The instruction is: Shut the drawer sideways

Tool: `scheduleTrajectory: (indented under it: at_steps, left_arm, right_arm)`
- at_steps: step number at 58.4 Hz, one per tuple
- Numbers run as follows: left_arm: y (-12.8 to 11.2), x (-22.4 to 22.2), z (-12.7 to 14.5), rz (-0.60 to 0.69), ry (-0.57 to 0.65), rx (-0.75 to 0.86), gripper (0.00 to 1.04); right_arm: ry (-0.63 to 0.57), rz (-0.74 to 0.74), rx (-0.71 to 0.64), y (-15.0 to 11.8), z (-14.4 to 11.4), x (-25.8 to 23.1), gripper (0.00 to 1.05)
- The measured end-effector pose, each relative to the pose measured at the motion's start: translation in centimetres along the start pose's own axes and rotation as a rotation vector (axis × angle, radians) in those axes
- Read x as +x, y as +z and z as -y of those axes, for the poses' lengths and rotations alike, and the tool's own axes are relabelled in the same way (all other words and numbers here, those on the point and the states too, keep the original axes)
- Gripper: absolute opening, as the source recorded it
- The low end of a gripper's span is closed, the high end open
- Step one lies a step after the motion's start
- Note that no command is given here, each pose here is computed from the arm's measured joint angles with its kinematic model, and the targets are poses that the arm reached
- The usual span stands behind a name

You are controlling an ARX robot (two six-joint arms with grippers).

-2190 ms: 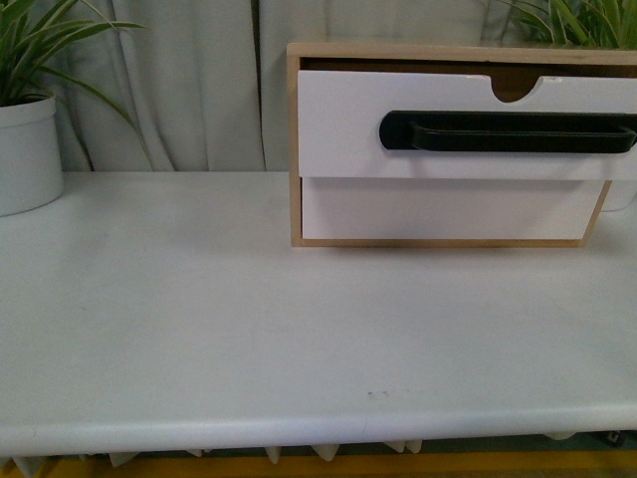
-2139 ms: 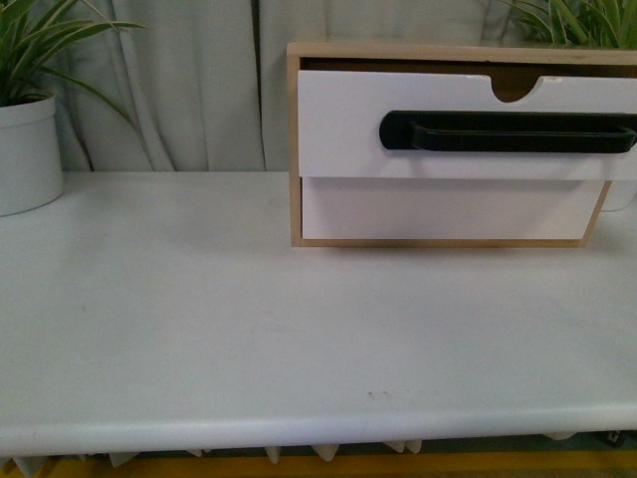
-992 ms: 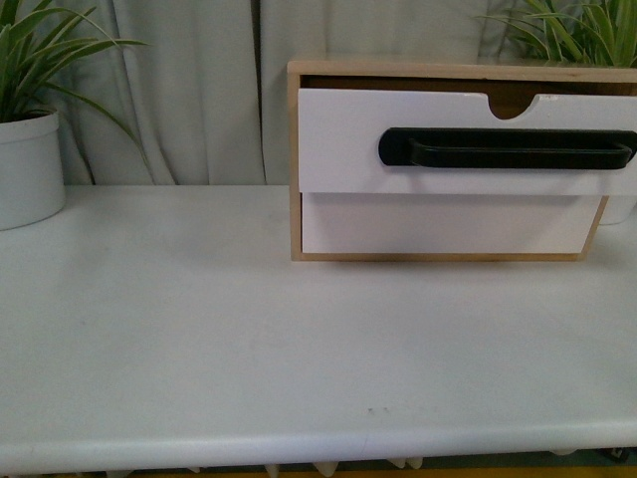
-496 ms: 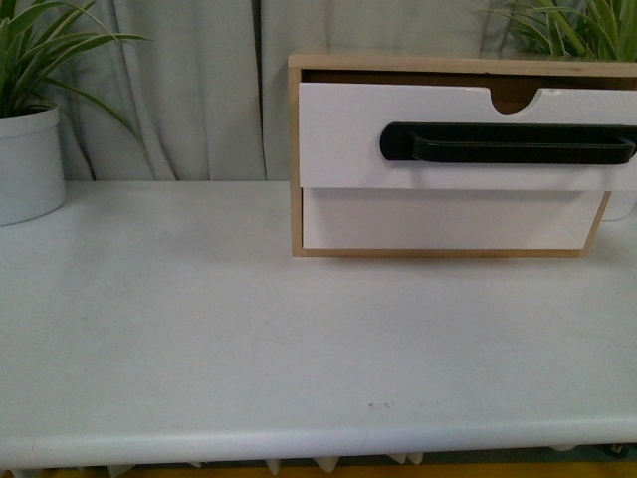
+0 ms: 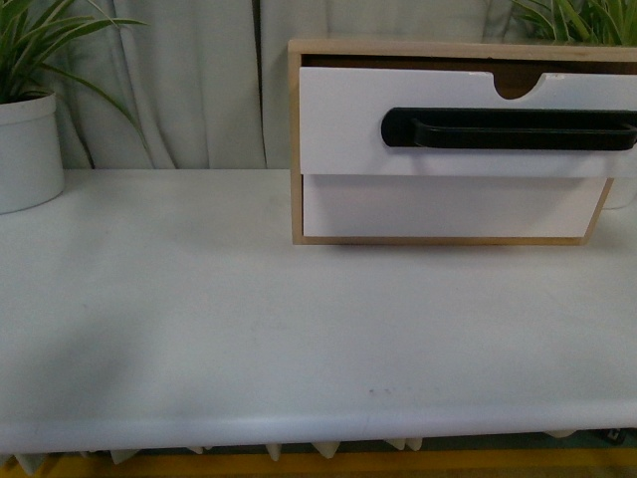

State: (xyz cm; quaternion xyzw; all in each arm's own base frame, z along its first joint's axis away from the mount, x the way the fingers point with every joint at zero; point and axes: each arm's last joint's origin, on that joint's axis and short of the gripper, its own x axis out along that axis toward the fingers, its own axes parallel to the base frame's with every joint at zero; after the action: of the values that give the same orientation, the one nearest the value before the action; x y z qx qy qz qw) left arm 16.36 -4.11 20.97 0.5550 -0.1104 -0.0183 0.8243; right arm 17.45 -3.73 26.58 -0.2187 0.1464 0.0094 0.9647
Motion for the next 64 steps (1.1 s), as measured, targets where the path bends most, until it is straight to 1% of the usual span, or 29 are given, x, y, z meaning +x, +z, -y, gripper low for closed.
scheduleTrajectory:
  at_steps: [6, 10, 17, 25, 33, 47, 64]
  left_arm:
    - [1.1, 1.8, 0.1, 0.065, -0.031, 0.050, 0.98]
    - [1.9, 3.0, 0.1, 0.118, -0.050, 0.085, 0.98]
    - [3.2, 5.0, 0.2, 0.175, -0.074, 0.133, 0.98]
    - [4.7, 6.7, 0.4, 0.234, -0.105, 0.180, 0.98]
    - [6.6, 8.5, 1.3, 0.292, -0.148, 0.249, 0.98]
    - [8.9, 11.2, 2.1, 0.269, -0.158, 0.304, 0.98]
    - [10.3, 13.4, 2.6, 0.213, -0.191, 0.370, 0.98]
  right_arm:
    - [0.028, -0.009, -0.080, 1.6, 1.1, 1.4, 0.95]
    - [0.039, -0.012, -0.115, 2.5, 1.7, 2.2, 0.95]
    - [0.061, -0.016, -0.170, 4.1, 2.9, 3.8, 0.95]
    - [0.081, -0.029, -0.211, 5.1, 3.8, 5.6, 0.95]
    - [0.107, -0.044, -0.251, 5.9, 4.3, 7.9, 0.95]
    - [0.157, -0.058, -0.291, 6.3, 3.9, 10.2, 0.95]
    - [0.262, -0.030, -0.351, 7.0, 2.6, 11.5, 0.95]
